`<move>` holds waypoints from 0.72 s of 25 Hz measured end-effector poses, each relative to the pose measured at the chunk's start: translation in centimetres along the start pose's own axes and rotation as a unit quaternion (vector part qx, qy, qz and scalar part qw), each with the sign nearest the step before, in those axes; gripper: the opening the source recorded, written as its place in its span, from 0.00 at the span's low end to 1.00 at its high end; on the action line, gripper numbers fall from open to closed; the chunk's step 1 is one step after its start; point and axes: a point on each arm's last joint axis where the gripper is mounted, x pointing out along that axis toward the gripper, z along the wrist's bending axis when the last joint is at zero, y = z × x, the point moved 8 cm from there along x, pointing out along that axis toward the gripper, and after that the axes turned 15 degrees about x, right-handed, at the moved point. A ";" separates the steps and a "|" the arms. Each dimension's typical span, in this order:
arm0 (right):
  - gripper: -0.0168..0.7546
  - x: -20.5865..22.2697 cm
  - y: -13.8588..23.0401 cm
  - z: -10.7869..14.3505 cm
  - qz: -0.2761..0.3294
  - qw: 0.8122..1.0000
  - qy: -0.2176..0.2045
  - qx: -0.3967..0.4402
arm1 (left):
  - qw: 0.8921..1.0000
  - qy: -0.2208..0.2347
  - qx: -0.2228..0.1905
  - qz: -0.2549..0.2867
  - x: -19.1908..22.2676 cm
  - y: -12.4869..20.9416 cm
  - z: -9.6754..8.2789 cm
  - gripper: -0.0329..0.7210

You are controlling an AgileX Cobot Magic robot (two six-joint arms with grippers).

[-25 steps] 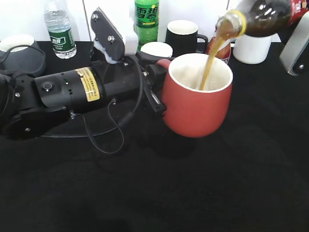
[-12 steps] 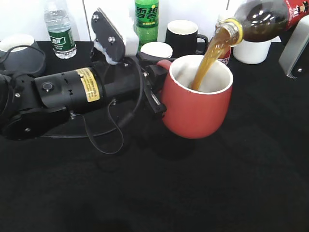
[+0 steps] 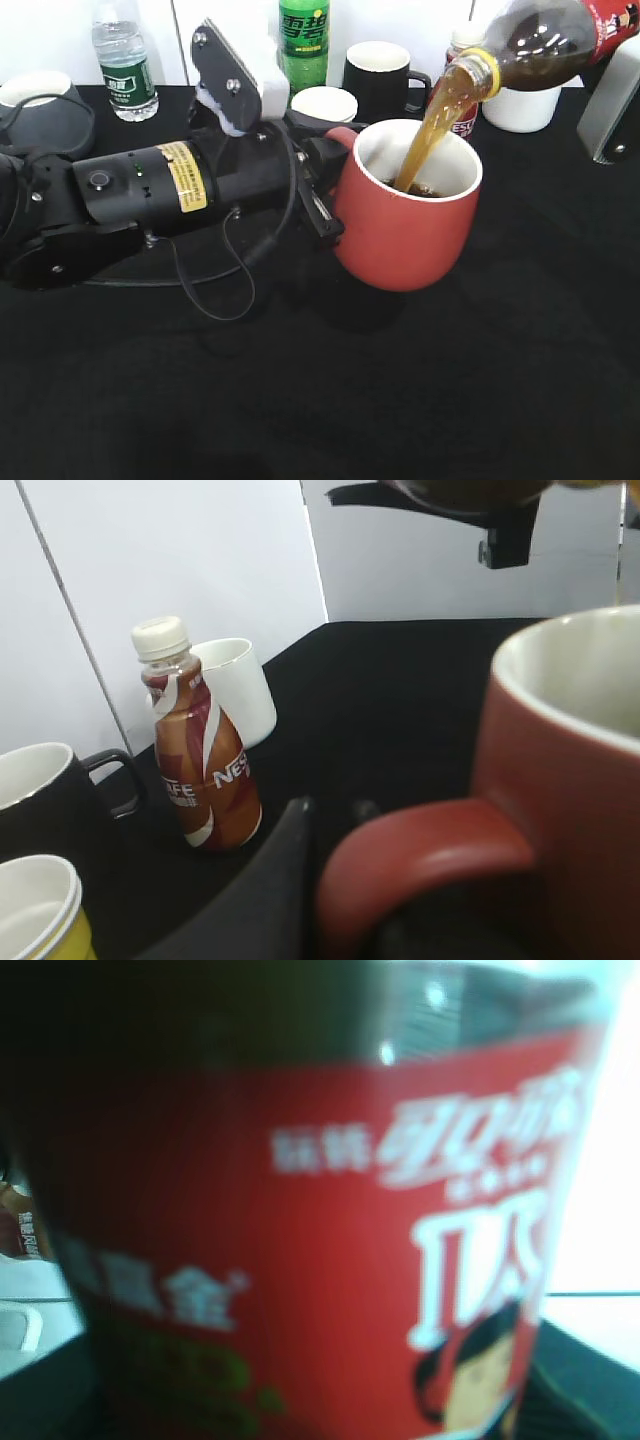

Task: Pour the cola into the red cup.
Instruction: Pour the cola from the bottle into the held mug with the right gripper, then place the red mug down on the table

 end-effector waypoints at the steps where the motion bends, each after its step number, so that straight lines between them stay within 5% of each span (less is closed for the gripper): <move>1: 0.67 0.0 0.0 0.0 0.000 1.000 0.000 0.019 | 1.000 0.000 0.000 0.000 0.0 0.0 0.0 0.14; 5: 0.67 0.0 -1.0 0.6 -0.027 0.990 -0.021 0.136 | 0.999 -0.024 -0.018 -0.018 0.0 -0.6 0.8 0.14; 11: 0.67 -0.1 -1.7 1.1 -0.039 0.944 -0.046 0.325 | 0.998 -0.045 -0.028 -0.033 -0.3 -0.9 1.9 0.14; 13: 0.67 -0.1 -1.6 1.2 -0.024 0.886 -0.053 0.461 | 0.997 -0.069 -0.029 -0.025 -1.0 -0.1 3.8 0.14; 16: 0.67 -0.2 -0.1 2.5 0.044 0.754 -0.057 0.652 | 0.991 -0.127 -0.033 -0.004 -4.0 1.4 7.7 0.14; 18: 0.67 -0.2 0.0 2.6 0.051 0.726 -0.055 0.683 | 0.986 -0.164 -0.038 0.019 -6.4 3.0 10.0 0.14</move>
